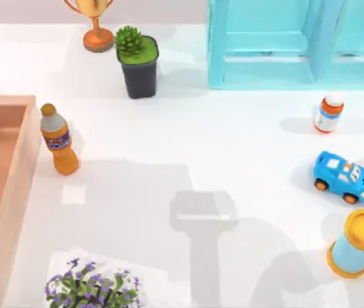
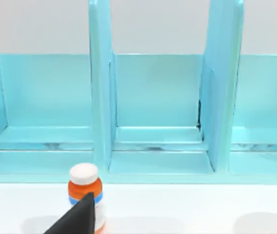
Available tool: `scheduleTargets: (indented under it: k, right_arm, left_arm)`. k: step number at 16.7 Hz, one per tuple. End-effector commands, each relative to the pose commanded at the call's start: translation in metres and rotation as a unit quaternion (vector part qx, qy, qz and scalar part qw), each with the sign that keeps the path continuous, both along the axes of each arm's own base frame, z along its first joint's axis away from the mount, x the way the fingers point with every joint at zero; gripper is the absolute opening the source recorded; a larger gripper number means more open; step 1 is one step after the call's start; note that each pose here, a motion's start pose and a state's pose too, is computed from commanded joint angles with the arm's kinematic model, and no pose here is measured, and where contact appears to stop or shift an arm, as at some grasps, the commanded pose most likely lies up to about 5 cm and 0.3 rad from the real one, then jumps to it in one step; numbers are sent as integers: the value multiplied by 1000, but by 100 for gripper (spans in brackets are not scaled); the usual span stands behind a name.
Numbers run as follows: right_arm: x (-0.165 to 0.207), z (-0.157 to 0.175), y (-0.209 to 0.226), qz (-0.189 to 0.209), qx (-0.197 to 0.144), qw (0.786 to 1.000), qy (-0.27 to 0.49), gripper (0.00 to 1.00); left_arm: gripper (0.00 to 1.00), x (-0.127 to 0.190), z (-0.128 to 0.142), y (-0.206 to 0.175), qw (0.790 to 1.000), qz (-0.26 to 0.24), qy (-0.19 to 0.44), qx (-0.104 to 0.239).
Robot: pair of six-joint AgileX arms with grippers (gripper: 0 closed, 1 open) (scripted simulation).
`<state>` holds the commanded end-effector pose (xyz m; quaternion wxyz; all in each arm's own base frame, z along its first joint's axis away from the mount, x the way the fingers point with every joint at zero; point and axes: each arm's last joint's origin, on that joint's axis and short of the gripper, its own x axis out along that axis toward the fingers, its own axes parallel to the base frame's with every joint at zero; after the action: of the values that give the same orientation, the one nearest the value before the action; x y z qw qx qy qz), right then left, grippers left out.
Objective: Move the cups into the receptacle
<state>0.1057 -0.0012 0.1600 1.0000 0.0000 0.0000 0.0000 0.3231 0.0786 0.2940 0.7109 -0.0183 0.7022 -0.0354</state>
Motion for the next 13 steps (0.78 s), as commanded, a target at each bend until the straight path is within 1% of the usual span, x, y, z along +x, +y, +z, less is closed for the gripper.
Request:
scheduleTargets:
  k: [7, 9, 13]
  right_arm:
    - [0, 0, 0, 0, 0, 1000, 0, 100]
    - [0, 0, 0, 0, 0, 1000, 0, 100]
    - [0, 0, 0, 0, 0, 1000, 0, 100]
  left_arm:
    - [0, -1, -6, 3, 1000, 1, 5, 3]
    - [0, 0, -20, 5, 1000, 3, 4, 3]
    - [0, 0, -58, 7, 1000, 3, 6, 2]
